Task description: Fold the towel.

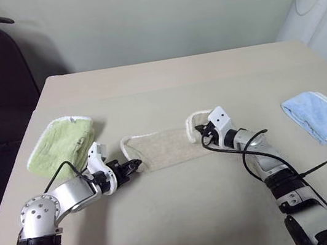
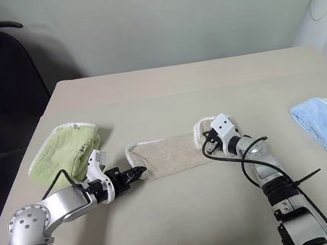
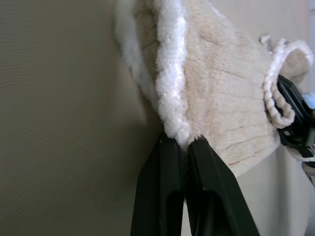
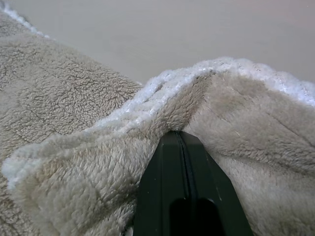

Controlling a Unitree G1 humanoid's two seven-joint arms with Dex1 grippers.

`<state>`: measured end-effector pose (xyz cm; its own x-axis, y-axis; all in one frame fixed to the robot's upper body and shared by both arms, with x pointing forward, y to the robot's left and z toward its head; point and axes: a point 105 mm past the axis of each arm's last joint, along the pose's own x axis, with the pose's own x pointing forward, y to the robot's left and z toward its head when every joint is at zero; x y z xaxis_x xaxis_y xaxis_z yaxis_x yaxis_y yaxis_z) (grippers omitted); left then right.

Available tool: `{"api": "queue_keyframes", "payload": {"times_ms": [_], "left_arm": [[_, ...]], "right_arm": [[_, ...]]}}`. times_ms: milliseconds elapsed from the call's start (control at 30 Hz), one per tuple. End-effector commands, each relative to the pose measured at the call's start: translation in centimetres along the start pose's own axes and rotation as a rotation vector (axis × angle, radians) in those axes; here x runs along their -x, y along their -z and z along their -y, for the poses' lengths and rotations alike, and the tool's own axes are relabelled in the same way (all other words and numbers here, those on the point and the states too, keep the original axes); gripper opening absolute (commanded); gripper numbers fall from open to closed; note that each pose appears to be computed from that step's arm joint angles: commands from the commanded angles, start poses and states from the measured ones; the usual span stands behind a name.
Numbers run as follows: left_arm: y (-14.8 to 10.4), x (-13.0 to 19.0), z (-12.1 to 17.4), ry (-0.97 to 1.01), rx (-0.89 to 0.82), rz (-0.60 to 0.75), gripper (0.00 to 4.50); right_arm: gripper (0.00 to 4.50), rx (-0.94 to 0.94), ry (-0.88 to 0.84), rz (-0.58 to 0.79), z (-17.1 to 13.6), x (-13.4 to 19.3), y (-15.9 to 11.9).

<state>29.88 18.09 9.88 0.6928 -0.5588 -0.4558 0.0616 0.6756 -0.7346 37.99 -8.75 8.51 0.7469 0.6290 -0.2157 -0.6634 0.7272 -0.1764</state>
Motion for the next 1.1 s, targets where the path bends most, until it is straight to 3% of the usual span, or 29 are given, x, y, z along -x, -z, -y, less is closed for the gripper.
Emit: {"api": "queue_keyframes", "payload": {"times_ms": [33, 133, 300, 533, 800, 900, 1033, 1100], "left_arm": [[-2.7, 1.4, 3.8, 0.154, -0.107, 0.125, 0.02], [-3.8, 2.7, 6.4, 0.223, -0.257, 0.169, 0.02], [-4.2, 2.6, 11.7, 0.367, -0.484, 0.132, 0.02], [-2.6, -1.8, 17.5, 0.508, -0.699, -0.066, 0.02], [1.6, -8.0, 22.3, 0.617, -0.876, -0.300, 0.02], [4.1, -11.0, 22.8, 0.594, -1.004, -0.389, 0.02], [5.6, -14.5, 22.5, 0.535, -1.030, -0.412, 0.02], [6.0, -15.1, 22.5, 0.548, -0.994, -0.423, 0.54]], "right_arm": [[0.00, -0.020, 0.010, -0.038, -0.1, 0.2, 1.1], [0.00, -0.022, 0.030, -0.033, 0.7, 0.6, 0.9], [0.00, -0.072, -0.064, 0.093, 0.8, 3.3, -2.4], [0.00, -0.097, -0.068, 0.225, 3.1, 9.0, -6.6], [0.00, -0.095, 0.238, 0.216, 7.9, 13.1, -5.8], [0.00, -0.113, 0.416, 0.239, 10.1, 15.3, -5.5], [0.00, -0.148, 0.506, 0.285, 10.7, 17.1, -5.6], [0.00, -0.148, 0.515, 0.277, 10.4, 17.4, -5.3]]}}
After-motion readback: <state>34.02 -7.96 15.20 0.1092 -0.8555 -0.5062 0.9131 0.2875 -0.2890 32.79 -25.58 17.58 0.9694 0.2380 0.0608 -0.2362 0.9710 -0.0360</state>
